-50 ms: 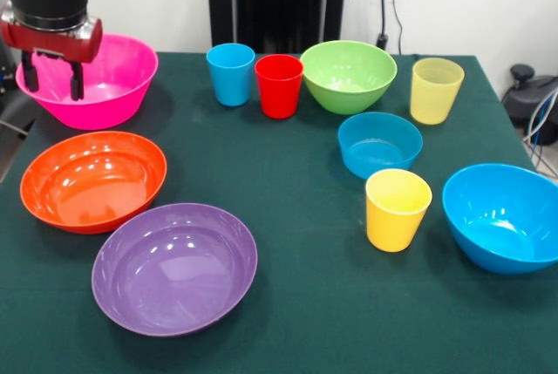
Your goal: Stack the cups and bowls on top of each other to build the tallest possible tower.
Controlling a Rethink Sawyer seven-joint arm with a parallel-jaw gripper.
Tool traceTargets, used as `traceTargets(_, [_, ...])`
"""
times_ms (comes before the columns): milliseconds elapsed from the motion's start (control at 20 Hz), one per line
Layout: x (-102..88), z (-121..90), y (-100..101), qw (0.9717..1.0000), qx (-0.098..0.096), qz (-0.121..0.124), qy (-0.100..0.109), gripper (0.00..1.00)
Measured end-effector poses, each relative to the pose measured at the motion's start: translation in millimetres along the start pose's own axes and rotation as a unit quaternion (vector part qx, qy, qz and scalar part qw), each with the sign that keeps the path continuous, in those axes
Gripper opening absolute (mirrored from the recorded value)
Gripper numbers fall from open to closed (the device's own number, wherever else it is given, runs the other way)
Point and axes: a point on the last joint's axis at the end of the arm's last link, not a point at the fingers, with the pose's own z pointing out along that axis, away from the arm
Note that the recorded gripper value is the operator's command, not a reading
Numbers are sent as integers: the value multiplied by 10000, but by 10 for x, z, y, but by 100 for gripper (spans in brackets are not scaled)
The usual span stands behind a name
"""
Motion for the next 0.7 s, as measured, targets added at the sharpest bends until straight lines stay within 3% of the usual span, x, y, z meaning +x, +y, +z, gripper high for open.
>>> traceTargets(700, [53,27,-32,10000,-29,36,55,100])
